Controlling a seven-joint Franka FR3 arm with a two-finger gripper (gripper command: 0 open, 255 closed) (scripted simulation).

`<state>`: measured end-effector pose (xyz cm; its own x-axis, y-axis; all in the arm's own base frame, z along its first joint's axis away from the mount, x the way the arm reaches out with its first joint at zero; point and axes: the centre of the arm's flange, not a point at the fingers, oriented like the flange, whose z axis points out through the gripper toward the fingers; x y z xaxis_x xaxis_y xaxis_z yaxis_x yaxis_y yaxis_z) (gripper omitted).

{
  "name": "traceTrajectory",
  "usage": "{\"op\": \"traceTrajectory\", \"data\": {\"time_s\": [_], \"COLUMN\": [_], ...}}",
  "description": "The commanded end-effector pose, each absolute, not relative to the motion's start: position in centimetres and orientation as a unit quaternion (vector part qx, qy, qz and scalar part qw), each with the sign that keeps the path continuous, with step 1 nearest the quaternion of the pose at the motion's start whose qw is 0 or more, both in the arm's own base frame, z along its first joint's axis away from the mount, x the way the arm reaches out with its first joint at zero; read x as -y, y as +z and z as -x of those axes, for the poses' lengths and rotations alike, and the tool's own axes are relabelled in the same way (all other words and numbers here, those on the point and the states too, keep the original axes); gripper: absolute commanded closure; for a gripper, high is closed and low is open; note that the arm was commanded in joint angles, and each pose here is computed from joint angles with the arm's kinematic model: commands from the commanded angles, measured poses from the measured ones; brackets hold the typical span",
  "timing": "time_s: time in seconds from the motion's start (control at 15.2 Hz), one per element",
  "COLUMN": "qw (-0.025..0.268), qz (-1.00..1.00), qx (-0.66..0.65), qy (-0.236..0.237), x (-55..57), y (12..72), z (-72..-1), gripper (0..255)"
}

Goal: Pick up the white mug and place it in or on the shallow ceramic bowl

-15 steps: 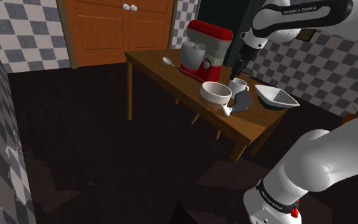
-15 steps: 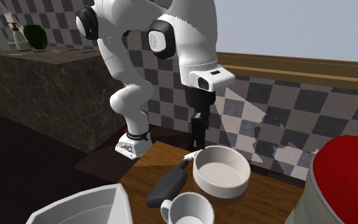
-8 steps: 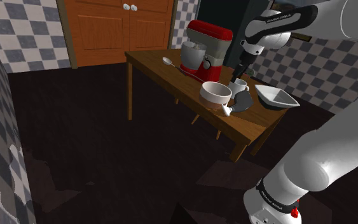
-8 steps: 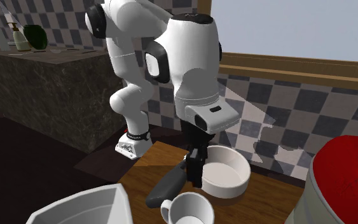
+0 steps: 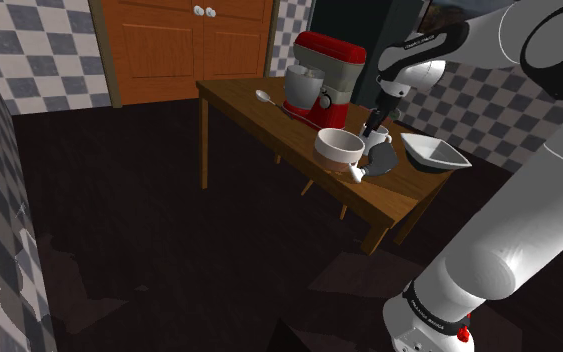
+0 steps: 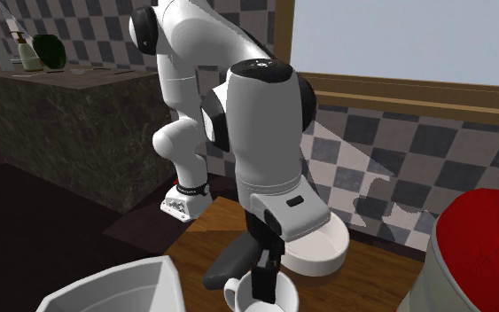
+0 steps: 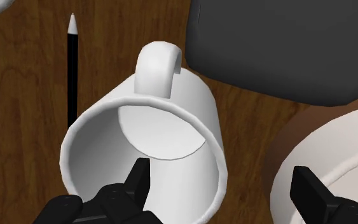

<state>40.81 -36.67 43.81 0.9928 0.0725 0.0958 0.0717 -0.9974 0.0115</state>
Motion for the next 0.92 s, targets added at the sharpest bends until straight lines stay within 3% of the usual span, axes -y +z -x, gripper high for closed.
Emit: {"op": "traceTrajectory", "data": {"time_s": [0.0, 0.59, 0.66, 0.86], "qw": [0.004, 0.004, 0.004, 0.004], "qz": [-0.998, -0.998, -0.998, -0.998], "qx": [-0.036, -0.036, -0.036, -0.036], "qy": [0.048, 0.048, 0.048, 0.048], "x": [36.71, 36.71, 36.71, 36.71], "y": [42.76, 41.93, 41.93, 41.93], "z": [-40.98, -41.06, -41.06, -41.06], "gripper": [0, 0, 255, 255]}}
